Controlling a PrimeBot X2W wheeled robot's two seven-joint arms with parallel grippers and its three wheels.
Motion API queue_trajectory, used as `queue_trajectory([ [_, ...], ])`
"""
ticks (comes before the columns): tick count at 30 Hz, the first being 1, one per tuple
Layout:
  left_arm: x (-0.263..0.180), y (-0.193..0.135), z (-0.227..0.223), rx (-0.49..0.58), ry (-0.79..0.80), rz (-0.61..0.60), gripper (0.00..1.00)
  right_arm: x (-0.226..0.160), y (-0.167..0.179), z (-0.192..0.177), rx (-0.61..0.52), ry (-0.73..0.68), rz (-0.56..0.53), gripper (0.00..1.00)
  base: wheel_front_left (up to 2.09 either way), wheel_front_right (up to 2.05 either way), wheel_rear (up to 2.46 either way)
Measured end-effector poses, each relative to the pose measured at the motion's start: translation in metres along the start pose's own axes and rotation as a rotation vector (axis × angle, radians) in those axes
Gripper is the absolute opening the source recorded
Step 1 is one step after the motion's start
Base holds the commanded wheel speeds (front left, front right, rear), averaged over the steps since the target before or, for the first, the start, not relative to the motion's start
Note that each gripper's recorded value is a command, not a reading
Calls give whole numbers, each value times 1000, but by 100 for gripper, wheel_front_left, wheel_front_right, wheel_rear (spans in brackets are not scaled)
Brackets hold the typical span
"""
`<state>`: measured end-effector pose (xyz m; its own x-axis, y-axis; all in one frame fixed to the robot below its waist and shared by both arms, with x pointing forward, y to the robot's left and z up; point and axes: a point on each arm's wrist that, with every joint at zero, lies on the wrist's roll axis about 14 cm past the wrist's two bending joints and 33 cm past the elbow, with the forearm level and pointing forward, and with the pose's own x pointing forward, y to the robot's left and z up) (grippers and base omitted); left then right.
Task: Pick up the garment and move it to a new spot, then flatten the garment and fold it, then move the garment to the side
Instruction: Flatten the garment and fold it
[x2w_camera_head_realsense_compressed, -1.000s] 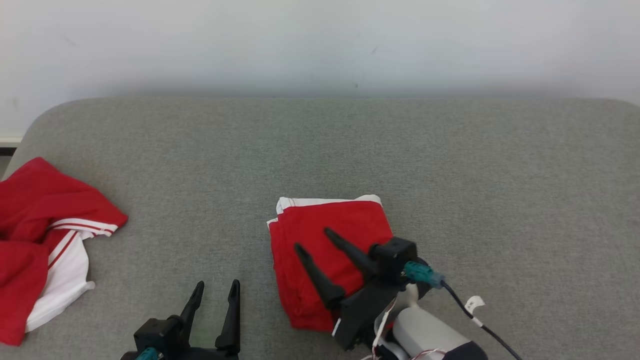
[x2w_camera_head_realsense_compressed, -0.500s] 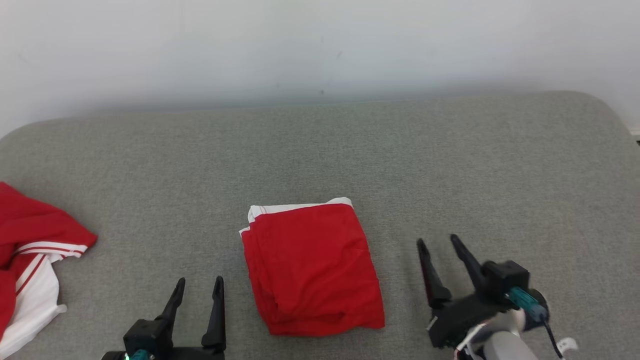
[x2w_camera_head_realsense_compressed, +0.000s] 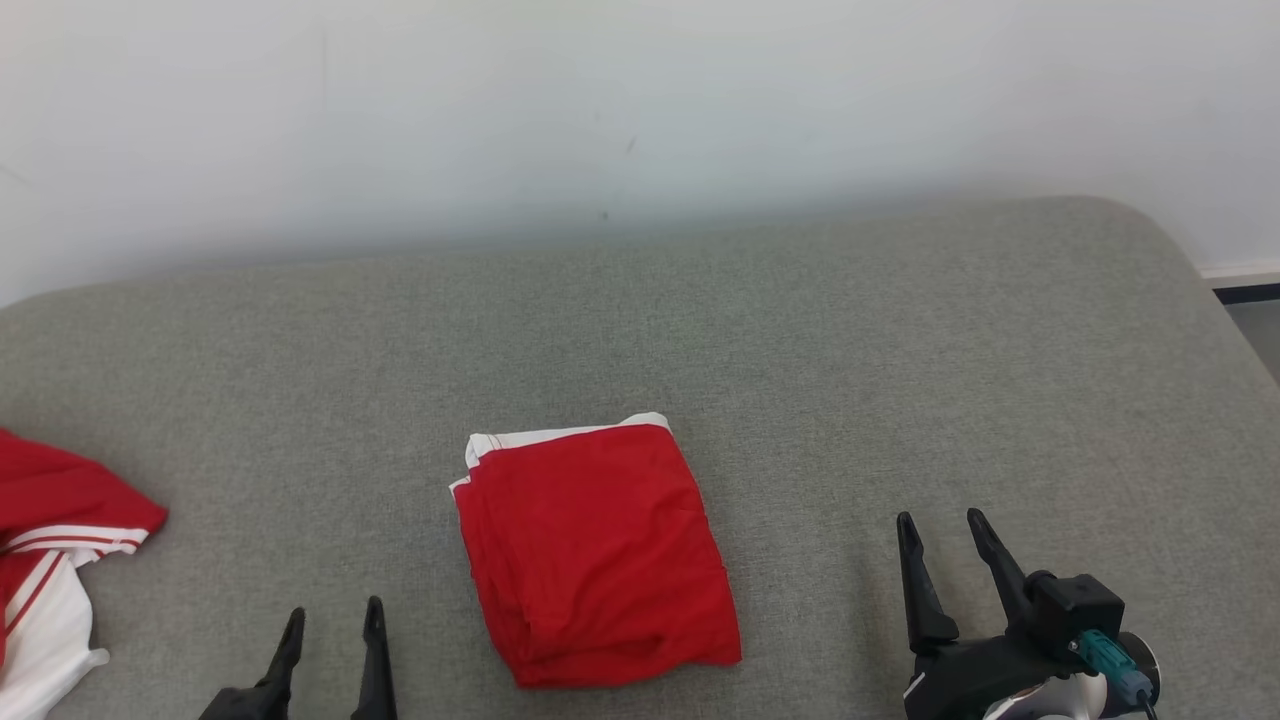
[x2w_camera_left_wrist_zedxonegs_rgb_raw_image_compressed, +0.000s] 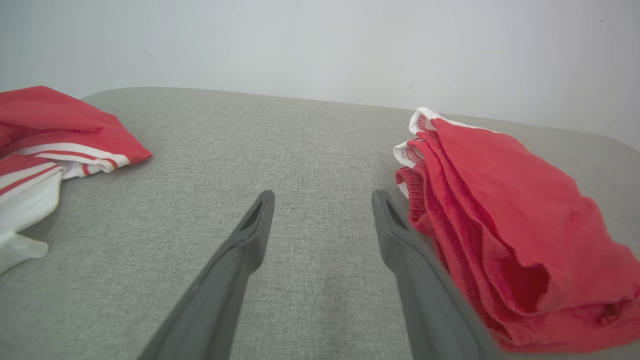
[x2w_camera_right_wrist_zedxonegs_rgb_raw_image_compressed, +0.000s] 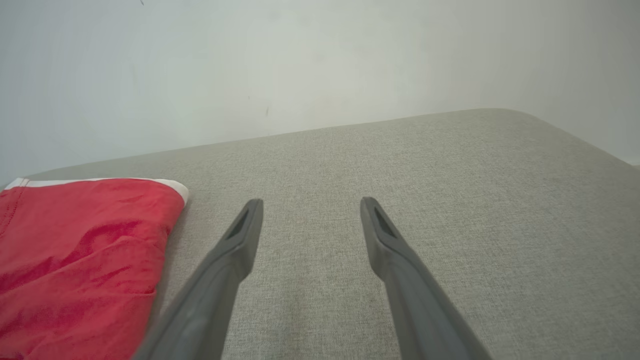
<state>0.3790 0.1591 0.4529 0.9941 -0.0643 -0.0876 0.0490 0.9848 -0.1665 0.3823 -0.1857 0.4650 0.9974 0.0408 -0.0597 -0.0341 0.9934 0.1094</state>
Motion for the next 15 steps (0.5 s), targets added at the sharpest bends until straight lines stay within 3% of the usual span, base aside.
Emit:
queue_trajectory([
  [15, -22, 18, 0, 32, -5, 56, 100, -24, 7, -2, 29, -7, 13, 100, 0, 0, 0],
])
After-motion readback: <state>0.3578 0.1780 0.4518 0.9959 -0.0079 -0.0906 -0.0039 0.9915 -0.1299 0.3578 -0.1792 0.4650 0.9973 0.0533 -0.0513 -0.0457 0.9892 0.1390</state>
